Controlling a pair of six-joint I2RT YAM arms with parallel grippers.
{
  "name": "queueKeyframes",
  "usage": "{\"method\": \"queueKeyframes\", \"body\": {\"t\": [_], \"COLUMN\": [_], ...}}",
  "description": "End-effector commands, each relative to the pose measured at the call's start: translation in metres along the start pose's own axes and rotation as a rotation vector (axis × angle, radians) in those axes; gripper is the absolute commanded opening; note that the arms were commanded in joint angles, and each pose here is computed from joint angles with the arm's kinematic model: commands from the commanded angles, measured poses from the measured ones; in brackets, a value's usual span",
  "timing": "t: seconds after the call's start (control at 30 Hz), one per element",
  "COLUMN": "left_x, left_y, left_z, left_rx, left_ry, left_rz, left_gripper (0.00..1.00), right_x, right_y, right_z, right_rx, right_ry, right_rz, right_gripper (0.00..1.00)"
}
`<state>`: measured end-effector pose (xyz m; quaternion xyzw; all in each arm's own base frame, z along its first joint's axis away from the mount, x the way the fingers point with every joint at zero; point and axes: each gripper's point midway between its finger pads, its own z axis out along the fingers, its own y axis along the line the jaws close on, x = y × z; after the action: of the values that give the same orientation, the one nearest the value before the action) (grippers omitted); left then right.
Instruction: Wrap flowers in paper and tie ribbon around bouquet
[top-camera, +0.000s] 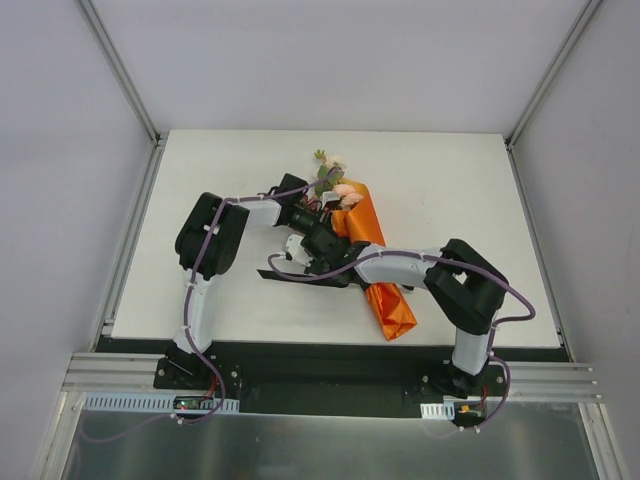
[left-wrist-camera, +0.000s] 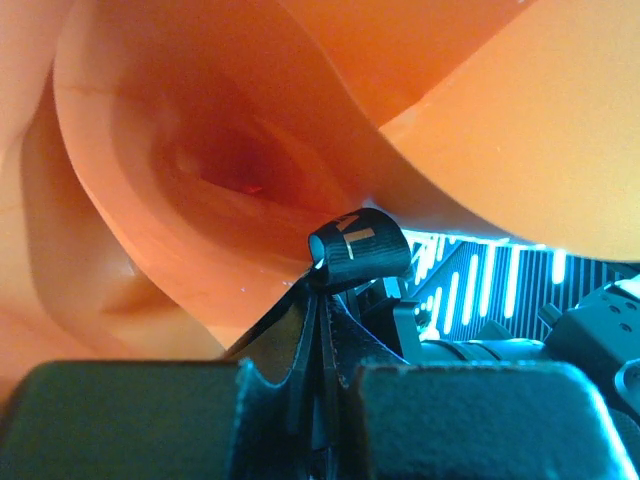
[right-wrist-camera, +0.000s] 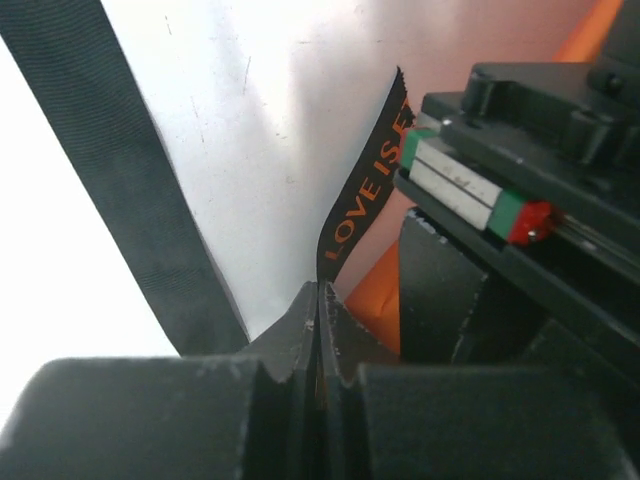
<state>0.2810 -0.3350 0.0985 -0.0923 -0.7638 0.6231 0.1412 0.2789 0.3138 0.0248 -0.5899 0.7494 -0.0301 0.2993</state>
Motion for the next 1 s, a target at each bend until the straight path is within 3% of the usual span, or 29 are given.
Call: {"method": "queueKeyframes", "body": {"t": [0.0,0.47,0.7,0.97], "left_x": [0.015,0.033,0.052,0.045], "left_y": [-0.034,-0.051,-0.069,-0.071], "left_z": [-0.006,0.008,0.043,0.059], "left_rx": [0.057,0.028,-0.016,-0.079], "left_ry": [0.033,0.051,0.096,0.058], "left_rz": [0.092,0.139,0.208,0.227], "left_gripper": [0.00,0.00,0.00,0.00], "right_x": [-0.023,-0.058,-0.052,-0.029], "right_y": [-0.020,0.019,0.045,0.065], "right_z": [-0.020,-0.100,-0.138,-0.183], "right_rx": [0.064,-0.204,-0.343,-0.456], "right_ry": [-0.118,-0.423,-0.530,-0.573], "right_rz": [0.028,0.248,0.372,0.510], "right_gripper": [0.01,0.01,0.01,0.01]}}
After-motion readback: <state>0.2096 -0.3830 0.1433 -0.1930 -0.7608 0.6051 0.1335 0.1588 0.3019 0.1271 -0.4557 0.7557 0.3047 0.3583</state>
